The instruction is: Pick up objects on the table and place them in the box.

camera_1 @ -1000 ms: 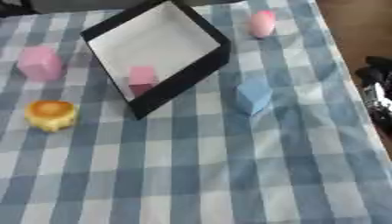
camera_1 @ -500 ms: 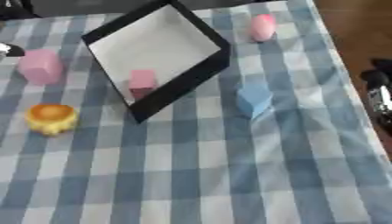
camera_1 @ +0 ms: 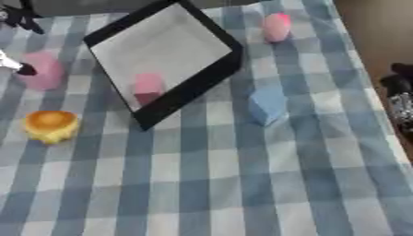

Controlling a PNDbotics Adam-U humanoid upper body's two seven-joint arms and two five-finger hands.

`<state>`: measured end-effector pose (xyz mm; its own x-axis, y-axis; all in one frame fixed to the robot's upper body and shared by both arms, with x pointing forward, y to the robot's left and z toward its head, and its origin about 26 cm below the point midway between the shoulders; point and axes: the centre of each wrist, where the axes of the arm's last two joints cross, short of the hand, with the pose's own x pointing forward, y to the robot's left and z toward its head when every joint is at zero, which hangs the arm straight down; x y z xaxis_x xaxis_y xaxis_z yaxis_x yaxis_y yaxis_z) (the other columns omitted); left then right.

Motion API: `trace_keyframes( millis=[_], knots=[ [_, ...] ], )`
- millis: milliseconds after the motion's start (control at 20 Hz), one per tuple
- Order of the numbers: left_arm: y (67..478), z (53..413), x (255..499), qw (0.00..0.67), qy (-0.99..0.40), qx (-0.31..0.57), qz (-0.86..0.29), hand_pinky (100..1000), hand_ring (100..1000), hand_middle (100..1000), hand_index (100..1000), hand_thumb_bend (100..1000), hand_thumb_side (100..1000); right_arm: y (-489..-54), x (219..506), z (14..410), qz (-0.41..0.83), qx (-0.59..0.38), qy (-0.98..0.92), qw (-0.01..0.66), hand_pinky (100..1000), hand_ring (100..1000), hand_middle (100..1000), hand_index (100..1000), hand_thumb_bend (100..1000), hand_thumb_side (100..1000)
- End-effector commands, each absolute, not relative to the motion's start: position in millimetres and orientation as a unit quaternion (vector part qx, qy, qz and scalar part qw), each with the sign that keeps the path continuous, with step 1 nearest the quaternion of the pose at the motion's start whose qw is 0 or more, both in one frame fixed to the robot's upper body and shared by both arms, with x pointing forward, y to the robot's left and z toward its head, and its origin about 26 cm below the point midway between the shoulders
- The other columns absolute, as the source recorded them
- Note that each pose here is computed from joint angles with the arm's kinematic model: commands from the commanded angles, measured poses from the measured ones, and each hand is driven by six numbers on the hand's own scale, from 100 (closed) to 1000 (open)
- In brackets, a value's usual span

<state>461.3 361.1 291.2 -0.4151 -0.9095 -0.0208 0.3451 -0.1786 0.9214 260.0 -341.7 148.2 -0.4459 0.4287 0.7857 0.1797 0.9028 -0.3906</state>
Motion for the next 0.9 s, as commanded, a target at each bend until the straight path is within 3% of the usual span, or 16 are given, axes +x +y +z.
trace_keyframes(
  millis=[50, 350, 900],
  knots=[
    [367.8, 306.0, 459.0, 0.407, -0.413, 0.292, -0.760, 944, 926, 855, 903, 606, 414, -340.2, 259.6, 155.6, 0.131, -0.186, -0.845, 0.483, 841, 779, 646, 800, 100, 600],
    [370.8, 304.4, 460.5, 0.417, -0.400, 0.302, -0.758, 951, 932, 856, 905, 654, 389, -338.0, 259.9, 153.9, 0.130, -0.188, -0.842, 0.488, 841, 778, 645, 800, 100, 608],
    [375.9, 299.4, 463.3, 0.436, -0.397, 0.314, -0.744, 941, 921, 842, 900, 626, 353, -334.0, 260.0, 150.2, 0.132, -0.191, -0.838, 0.493, 841, 778, 644, 799, 100, 617]
  ],
)
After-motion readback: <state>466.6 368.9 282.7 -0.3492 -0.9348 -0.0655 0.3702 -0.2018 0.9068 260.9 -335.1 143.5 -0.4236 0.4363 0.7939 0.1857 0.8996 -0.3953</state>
